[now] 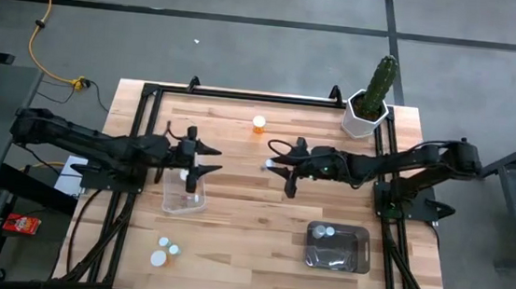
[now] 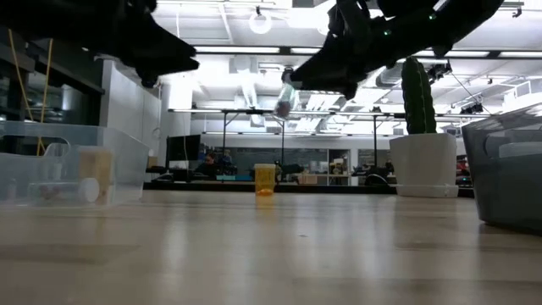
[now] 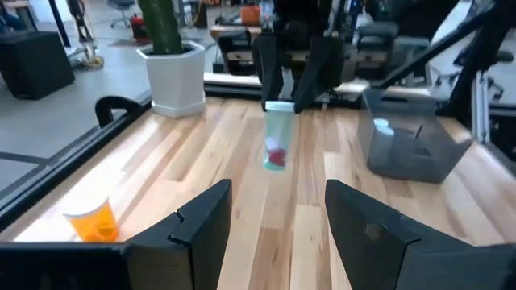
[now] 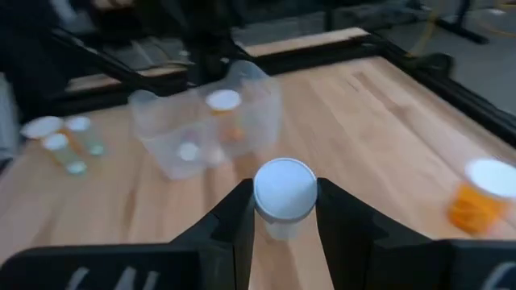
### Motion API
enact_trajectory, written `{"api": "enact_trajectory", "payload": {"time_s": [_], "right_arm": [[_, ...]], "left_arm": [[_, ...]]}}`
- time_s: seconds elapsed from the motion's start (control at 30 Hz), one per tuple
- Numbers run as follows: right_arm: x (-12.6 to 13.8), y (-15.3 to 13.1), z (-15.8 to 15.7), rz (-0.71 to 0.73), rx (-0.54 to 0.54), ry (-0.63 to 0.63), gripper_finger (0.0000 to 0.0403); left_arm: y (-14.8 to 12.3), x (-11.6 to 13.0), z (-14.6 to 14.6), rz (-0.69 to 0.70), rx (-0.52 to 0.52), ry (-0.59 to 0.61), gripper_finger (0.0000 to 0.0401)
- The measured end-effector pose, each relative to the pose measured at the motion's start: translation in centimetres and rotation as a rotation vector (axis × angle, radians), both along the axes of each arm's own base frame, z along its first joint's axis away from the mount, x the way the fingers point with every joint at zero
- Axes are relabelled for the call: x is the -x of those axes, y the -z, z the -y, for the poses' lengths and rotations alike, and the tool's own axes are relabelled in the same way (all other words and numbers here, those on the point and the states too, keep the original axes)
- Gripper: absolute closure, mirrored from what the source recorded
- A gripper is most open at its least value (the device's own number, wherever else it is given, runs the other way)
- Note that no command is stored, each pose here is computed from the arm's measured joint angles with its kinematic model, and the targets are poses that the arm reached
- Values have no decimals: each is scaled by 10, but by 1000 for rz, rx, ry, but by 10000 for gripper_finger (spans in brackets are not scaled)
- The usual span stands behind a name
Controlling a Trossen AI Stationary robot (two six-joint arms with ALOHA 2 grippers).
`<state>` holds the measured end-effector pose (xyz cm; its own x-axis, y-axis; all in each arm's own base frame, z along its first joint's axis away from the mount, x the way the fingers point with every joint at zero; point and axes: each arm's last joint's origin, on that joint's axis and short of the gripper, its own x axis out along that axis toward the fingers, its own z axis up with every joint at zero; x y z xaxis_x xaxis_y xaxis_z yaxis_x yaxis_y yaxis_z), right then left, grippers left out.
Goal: Pick and place medicine bottles into bin by pill shape (circle, oval)
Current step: Put the blue capsule bottle into the transparent bin
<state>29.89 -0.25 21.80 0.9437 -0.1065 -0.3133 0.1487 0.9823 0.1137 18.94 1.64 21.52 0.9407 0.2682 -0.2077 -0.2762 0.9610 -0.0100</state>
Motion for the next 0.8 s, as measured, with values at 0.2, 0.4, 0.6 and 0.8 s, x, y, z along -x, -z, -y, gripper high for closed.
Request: {"api": "enact_trajectory", "payload": {"time_s": [0.2,0.4,0.6,0.8], "right_arm": [[-29,-8,-3,8,33,-50,304],[-54,-8,-6,-19,76,-82,304],[-61,-11,-7,-31,74,-99,304],[-63,-15,-16,18,90,-133,304]], "left_arm": [[2,-27,-2,-61,-12,5,209],[12,-48,-2,-136,16,32,189],[16,-59,-2,-163,19,35,167],[19,-65,-1,-152,17,85,163]]}}
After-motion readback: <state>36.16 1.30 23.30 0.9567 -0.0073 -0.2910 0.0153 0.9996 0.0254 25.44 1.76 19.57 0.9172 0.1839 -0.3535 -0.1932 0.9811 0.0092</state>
